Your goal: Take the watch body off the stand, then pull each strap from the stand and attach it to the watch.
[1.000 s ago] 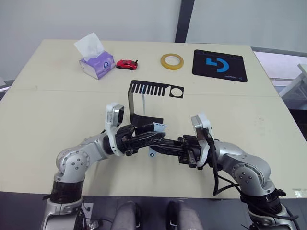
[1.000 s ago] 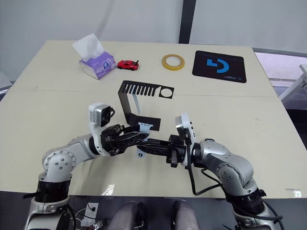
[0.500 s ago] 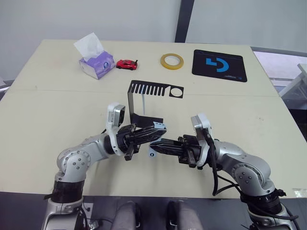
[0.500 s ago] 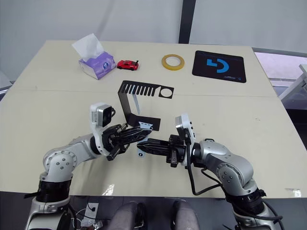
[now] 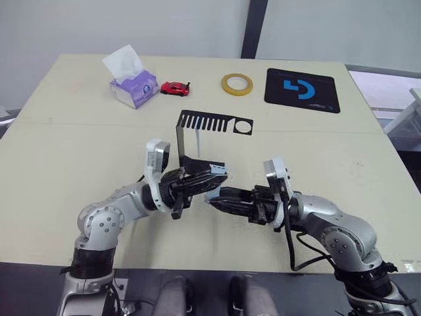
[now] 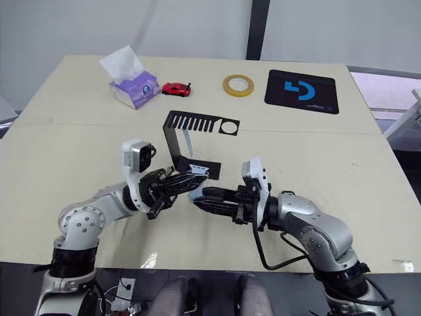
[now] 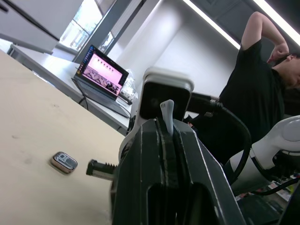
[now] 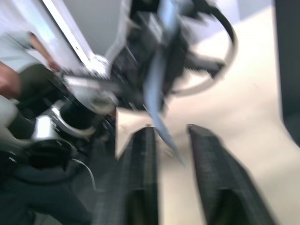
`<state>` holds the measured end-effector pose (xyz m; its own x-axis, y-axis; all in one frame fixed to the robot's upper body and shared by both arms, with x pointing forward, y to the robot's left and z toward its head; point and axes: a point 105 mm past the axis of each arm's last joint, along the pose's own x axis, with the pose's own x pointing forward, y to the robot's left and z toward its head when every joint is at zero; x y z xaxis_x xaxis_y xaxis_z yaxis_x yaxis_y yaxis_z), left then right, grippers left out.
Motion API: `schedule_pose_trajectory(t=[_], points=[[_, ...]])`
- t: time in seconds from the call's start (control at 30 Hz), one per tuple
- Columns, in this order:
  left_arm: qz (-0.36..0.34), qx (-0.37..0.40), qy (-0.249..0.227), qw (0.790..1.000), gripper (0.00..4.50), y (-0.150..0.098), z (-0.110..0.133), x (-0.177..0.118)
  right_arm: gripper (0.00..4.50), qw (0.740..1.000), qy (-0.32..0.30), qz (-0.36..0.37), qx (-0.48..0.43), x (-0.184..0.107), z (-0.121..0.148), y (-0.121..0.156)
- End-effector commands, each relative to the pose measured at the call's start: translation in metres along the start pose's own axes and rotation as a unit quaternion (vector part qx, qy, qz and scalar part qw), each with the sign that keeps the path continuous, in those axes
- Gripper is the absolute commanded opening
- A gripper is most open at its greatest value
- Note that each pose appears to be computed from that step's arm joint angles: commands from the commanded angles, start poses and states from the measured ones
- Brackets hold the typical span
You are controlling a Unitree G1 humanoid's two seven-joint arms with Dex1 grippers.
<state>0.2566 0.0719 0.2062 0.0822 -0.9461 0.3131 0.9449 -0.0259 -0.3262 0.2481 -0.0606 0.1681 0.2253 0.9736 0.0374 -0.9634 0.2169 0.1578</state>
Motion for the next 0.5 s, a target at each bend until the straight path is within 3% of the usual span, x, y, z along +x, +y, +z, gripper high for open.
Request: schedule_pose_trajectory(t=[0.03, 0.1, 0.13, 0.33, 0.43, 0.5], points=[[0.006, 0.094, 0.009, 0.995, 0.0, -0.007, 0.014, -0.005, 3.3, 0.997, -0.006, -0.048, -0.068, -0.027, 0.018, -0.002], [0.034, 0.146, 0.017, 0.989, 0.0, -0.002, 0.018, -0.014, 4.31, 0.991, 0.013, -0.09, -0.098, -0.051, 0.015, -0.006], [0.042, 0.167, 0.026, 0.985, 0.0, -0.001, 0.017, -0.019, 4.42, 0.987, 0.02, -0.111, -0.112, -0.064, 0.014, -0.007], [0.085, 0.238, 0.06, 0.966, 0.0, 0.004, 0.007, -0.043, 4.42, 0.95, 0.047, -0.258, -0.17, -0.133, 0.006, -0.019], [0.113, 0.25, 0.068, 0.959, 0.0, 0.008, 0.004, -0.061, 4.42, 0.897, 0.071, -0.389, -0.197, -0.195, -0.005, -0.015], [0.118, 0.251, 0.066, 0.958, 0.0, 0.008, 0.003, -0.063, 4.42, 0.873, 0.082, -0.436, -0.201, -0.218, -0.011, -0.009]])
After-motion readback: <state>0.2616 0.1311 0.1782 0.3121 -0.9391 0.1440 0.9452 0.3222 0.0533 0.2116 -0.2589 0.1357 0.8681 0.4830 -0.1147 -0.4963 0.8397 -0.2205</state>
